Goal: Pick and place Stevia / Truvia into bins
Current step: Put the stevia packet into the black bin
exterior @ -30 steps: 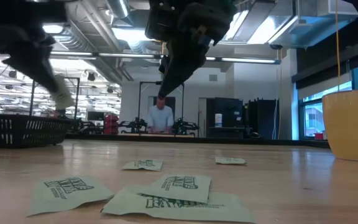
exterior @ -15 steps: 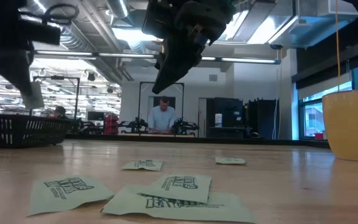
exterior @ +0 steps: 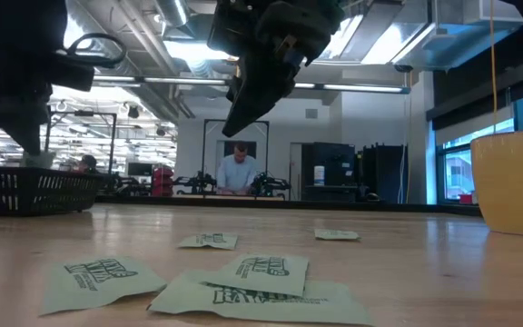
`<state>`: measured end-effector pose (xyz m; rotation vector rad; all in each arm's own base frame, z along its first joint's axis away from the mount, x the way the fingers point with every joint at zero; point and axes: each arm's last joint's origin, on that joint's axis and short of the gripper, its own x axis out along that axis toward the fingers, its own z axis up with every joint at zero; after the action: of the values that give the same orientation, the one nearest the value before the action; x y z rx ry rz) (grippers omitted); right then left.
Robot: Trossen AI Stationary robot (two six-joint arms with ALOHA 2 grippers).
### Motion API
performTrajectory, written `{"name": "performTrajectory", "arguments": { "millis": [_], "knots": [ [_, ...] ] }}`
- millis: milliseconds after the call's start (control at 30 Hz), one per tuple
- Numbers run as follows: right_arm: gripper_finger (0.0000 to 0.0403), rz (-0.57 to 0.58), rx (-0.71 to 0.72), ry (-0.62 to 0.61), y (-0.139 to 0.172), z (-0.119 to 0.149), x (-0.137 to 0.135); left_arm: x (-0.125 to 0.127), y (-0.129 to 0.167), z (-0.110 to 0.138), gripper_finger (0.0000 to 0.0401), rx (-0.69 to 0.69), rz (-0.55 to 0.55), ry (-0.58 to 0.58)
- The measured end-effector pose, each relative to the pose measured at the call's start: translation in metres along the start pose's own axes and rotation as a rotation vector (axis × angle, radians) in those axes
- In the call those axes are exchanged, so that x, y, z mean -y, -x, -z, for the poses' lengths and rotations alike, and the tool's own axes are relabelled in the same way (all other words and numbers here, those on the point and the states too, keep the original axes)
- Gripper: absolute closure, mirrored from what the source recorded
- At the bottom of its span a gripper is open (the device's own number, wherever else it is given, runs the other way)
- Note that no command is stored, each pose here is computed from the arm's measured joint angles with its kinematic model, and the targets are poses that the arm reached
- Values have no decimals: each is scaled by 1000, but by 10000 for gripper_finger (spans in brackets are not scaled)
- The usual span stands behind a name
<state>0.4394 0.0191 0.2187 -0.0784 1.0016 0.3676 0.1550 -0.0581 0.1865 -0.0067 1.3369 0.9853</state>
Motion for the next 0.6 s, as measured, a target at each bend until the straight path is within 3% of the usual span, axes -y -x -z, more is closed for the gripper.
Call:
{"name": "performTrajectory", "arguments": {
  "millis": [167, 300, 367, 600],
  "knots": [
    [342, -24, -8, 1, 0, 1, -2, 0, -1, -1, 343, 7, 1, 7],
    [342, -288, 55, 96, -2, -3, -19, 7, 4, 0, 341, 152, 27, -52],
    [342, -367, 69, 132, -3, -4, -30, 12, 9, -2, 343, 213, 61, -72],
    [342, -108, -57, 98, -10, -2, -49, 30, 25, -7, 339, 367, 193, -108]
  ]
}}
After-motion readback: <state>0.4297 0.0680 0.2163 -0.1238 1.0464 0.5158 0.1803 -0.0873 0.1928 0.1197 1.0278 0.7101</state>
